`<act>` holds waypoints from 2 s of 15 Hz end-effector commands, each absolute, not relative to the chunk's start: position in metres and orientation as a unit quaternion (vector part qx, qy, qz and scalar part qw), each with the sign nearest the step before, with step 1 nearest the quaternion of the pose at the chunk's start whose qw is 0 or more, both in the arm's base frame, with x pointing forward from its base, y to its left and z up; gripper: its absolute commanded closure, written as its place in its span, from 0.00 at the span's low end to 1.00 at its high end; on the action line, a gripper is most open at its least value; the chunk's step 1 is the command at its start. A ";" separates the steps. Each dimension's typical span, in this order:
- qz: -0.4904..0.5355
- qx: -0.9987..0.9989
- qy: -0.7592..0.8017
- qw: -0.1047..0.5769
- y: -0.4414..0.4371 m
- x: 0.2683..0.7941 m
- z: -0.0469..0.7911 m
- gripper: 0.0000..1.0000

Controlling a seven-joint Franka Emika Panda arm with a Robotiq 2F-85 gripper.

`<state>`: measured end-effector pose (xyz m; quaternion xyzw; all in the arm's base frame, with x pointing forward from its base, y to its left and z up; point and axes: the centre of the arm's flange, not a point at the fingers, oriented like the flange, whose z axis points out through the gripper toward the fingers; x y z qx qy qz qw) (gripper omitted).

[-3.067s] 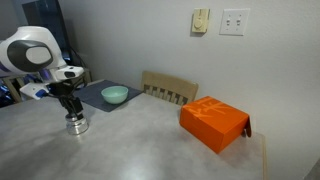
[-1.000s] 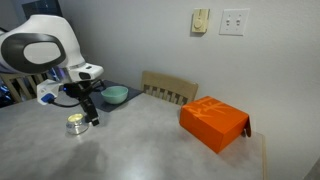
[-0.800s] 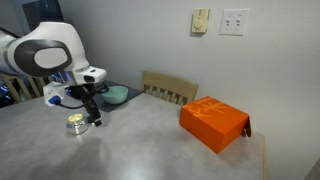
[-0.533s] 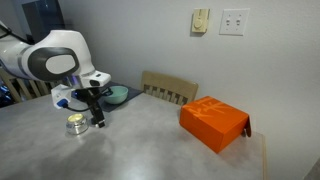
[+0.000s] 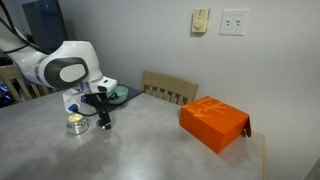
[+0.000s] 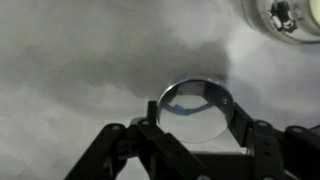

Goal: Uncover the silver bottle and put the lid on the table

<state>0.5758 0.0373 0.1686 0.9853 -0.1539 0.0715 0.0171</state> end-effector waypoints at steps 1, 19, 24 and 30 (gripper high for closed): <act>0.088 0.982 -0.168 0.012 0.036 0.589 0.158 0.56; 0.113 0.975 -0.191 0.018 0.030 0.602 0.134 0.56; 0.106 0.976 -0.190 0.025 0.030 0.604 0.130 0.56; 0.103 0.976 -0.189 0.031 0.032 0.605 0.130 0.56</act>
